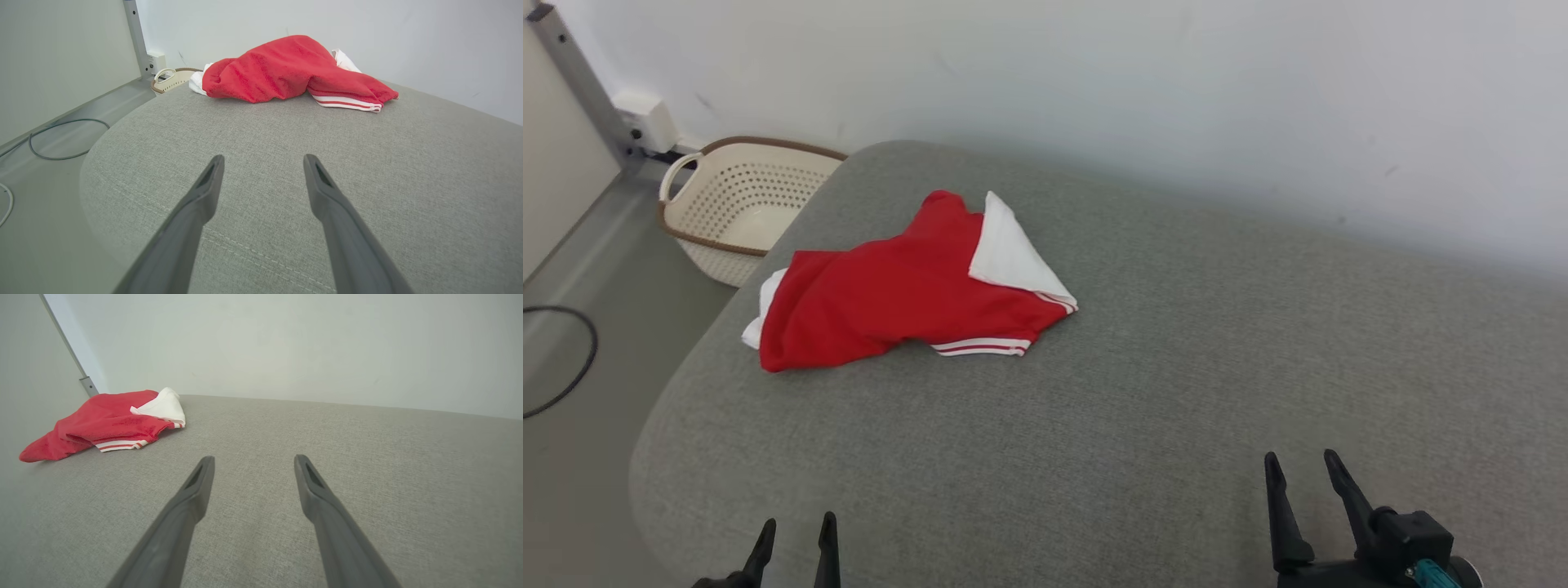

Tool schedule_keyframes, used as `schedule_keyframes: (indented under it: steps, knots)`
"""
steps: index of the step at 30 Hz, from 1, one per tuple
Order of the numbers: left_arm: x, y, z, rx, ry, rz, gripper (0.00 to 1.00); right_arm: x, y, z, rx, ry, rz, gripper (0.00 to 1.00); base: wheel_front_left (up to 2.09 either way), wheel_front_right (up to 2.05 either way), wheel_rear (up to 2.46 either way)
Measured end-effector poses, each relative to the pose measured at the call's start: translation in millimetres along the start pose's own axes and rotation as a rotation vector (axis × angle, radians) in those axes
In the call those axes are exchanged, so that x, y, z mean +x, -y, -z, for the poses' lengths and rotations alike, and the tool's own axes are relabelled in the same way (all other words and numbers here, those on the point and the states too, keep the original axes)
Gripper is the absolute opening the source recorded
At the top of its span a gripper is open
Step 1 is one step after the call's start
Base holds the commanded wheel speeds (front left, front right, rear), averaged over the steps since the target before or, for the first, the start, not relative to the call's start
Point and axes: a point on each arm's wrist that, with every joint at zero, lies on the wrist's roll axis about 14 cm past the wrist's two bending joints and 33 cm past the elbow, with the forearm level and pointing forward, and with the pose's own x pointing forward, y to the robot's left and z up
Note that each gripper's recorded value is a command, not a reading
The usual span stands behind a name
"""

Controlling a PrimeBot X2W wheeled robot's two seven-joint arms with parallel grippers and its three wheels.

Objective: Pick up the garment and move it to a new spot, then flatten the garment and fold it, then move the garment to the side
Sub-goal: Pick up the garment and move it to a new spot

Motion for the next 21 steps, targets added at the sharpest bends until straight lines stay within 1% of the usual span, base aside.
schedule_keyframes:
  steps: [3,5,9,14,18,21]
  knots:
    - [-3,-11,-2,-0.056,0.005,-0.016,1.0,14,-15,-1,0.01,0.008,-0.054,1.0,0.0,0.0,0.0]
    - [-3,-17,-2,-0.052,0.003,-0.027,1.0,21,-19,-1,0.018,0.011,-0.07,1.0,0.0,0.0,0.0]
    - [12,-22,-11,-0.053,0.022,-0.027,1.0,26,-22,10,0.034,-0.011,-0.086,1.0,0.0,0.0,0.0]
    - [46,-15,-25,-0.011,0.046,0.016,1.0,27,-8,14,0.022,-0.017,-0.053,1.0,0.0,0.0,0.0]
    - [82,-1,-38,0.022,0.066,0.075,1.0,28,10,17,0.012,-0.019,-0.018,1.0,0.0,0.0,0.0]
    - [109,12,-41,0.045,0.057,0.118,1.0,30,22,21,0.007,-0.026,0.005,1.0,0.0,0.0,0.0]
